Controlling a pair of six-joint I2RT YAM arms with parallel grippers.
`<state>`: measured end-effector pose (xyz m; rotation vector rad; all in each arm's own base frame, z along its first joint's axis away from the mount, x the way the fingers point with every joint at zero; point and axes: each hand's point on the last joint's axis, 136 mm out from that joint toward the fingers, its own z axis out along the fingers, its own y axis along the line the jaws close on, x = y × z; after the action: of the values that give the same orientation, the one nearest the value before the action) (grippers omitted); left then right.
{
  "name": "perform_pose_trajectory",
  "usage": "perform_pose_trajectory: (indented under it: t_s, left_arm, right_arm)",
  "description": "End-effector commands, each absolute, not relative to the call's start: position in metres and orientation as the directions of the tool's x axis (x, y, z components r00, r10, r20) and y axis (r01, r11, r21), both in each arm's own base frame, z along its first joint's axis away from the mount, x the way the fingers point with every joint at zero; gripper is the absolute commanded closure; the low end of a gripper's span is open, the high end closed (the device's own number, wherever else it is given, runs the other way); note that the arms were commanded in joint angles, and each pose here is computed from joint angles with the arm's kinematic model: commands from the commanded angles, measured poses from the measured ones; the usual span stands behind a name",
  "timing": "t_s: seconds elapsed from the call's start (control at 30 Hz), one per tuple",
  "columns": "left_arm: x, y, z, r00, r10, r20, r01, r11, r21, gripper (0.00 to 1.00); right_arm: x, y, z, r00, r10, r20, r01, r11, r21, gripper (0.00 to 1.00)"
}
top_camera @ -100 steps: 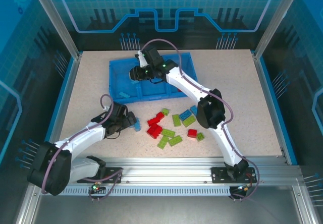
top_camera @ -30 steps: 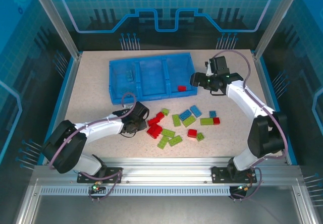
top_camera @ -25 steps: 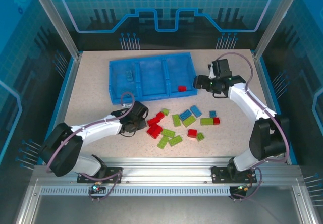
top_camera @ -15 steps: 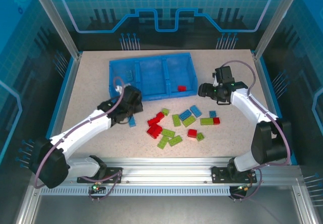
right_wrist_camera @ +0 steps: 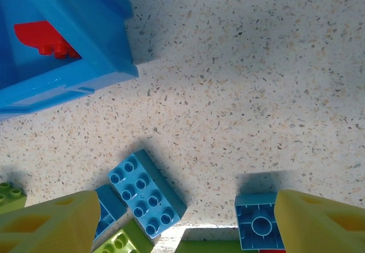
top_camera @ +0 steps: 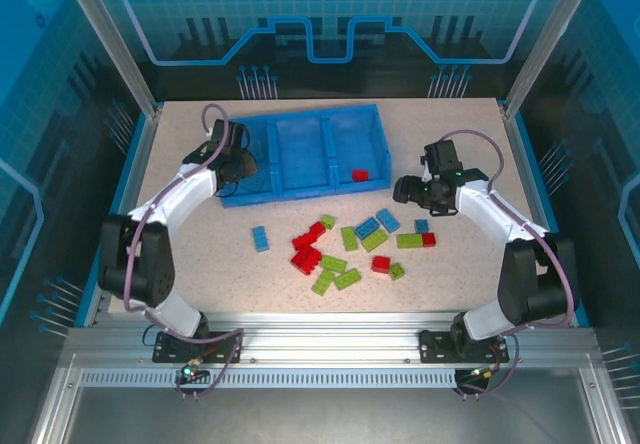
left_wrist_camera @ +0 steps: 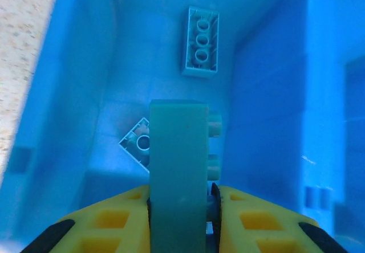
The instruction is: Sort the legos into containers by color
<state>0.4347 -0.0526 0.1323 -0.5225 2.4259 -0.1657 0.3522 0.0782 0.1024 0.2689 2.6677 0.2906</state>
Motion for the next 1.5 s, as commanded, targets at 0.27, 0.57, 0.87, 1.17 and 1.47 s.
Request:
perform_pose_trajectory:
  t_s: [0.27, 0.57, 0.87, 1.17, 1.47]
  left_arm:
    - [0.462, -0.060, 0.134, -0.719, -0.427, -0.549, -0.290, 0.902, -0.321, 0.55]
    - [0.438, -0.067, 0.156, -0.694, -0.432, -0.576, -0.253, 0.896, -0.366, 0.35]
    - [0.404, -0.067, 0.172, -0.668, -0.452, -0.591, -0.244, 0.884, -0.399, 0.02]
    - [0.370, -0.056, 0.168, -0.653, -0.462, -0.600, -0.266, 0.882, -0.389, 0.01]
    - [0.342, -0.053, 0.144, -0.674, -0.479, -0.563, -0.297, 0.873, -0.387, 0.01]
  right_arm:
    - [0.335, 0.081, 0.077, -0.938, 0.109, -0.330, 0.070, 0.989, 0.126, 0.21]
    - [0.321, 0.053, 0.052, -0.960, 0.151, -0.235, 0.152, 0.988, 0.015, 0.23]
    - [0.315, 0.053, 0.030, -0.979, 0.130, -0.154, 0.131, 0.991, 0.001, 0.36]
    - [0.313, 0.054, 0.017, -0.986, 0.122, -0.112, 0.124, 0.992, -0.007, 0.60]
    - [0.335, 0.074, 0.087, -0.946, 0.070, -0.317, 0.070, 0.997, 0.011, 0.70]
